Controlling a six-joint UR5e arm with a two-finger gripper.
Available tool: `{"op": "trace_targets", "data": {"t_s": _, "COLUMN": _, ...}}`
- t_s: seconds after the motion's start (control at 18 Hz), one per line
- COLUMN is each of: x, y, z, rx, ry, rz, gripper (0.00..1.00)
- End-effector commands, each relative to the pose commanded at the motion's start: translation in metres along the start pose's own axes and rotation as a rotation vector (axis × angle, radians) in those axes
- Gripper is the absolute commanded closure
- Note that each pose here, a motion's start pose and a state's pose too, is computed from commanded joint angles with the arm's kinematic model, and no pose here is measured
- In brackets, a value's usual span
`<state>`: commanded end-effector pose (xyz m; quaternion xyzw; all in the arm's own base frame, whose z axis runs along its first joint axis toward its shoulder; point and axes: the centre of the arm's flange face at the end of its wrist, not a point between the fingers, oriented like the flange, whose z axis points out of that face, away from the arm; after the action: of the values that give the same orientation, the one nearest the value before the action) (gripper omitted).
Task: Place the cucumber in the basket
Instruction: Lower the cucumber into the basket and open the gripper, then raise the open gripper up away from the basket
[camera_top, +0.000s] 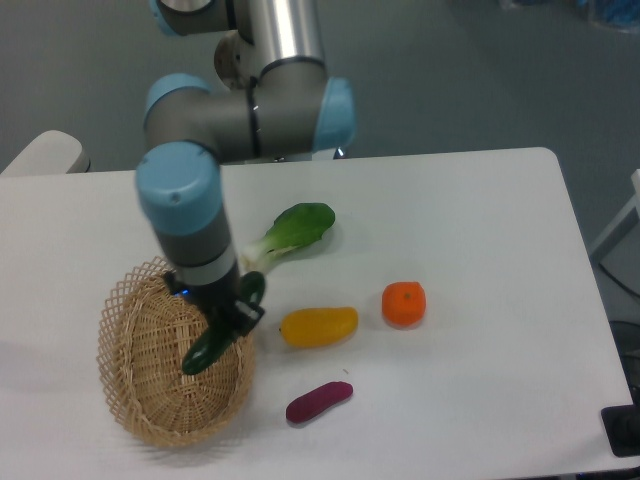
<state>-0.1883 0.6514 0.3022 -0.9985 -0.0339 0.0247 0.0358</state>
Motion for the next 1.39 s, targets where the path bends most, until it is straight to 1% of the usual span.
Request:
{"op": "trace_targets", "data": {"t_s": 0.17, "x": 0.015, "y": 0.001, "z": 0.028, "rx": -0.019, "ry": 0.006, "rz": 0.009, "gripper": 0.68}}
{"op": "trace_targets", "data": {"t_s": 0.33, "x": 0.018, "y": 0.005, "z": 0.039, "rx": -0.035, "ry": 0.015, "rz": 0.025, "gripper": 0.67}}
{"op": "trace_targets", "data": {"t_s": 0.5, "x": 0.019, "y": 0.008, "z": 0.043, "rx": -0.042, "ry": 0.018, "rz": 0.042, "gripper": 0.66}}
{"op": "trace_targets", "data": {"t_s": 0.56, "x": 0.020, "y": 0.007, "z": 0.042, "rx": -0.040, "ry": 0.018, "rz": 0.043, "gripper": 0.60}}
{"op": "trace_targets", "data": {"t_s": 0.61, "x": 0.020, "y": 0.007, "z": 0.041, "rx": -0.039, "ry": 0.017, "rz": 0.043, "gripper": 0.50}}
{"op": "trace_targets", "data": {"t_s": 0.67, "x": 0.019, "y": 0.007, "z": 0.040, "rx": -0.038, "ry": 0.015, "rz": 0.042, "gripper": 0.36}}
{"op": "trace_targets", "data": {"t_s": 0.78, "x": 0.018, "y": 0.006, "z": 0.036, "rx": -0.032, "ry": 0.011, "rz": 0.043, "gripper": 0.00}}
{"op": "trace_targets", "data": {"t_s": 1.0, "x": 0.014, "y": 0.000, "z": 0.011, "rx": 0.005, "ry": -0.005, "rz": 0.038, "gripper": 0.00}}
{"op": "trace_targets", "data": {"t_s": 1.17, "x": 0.009, "y": -0.006, "z": -0.017, "rx": 0.052, "ry": -0.026, "rz": 0.026, "gripper": 0.00}}
{"op": "trace_targets", "data": {"t_s": 1.28, "x": -0.010, "y": -0.012, "z": -0.044, "rx": 0.098, "ry": -0.051, "rz": 0.013, "gripper": 0.00}}
{"op": "trace_targets", "data": {"t_s": 1.39, "x": -0.035, "y": -0.010, "z": -0.059, "rx": 0.125, "ry": -0.068, "rz": -0.019, "gripper": 0.00}}
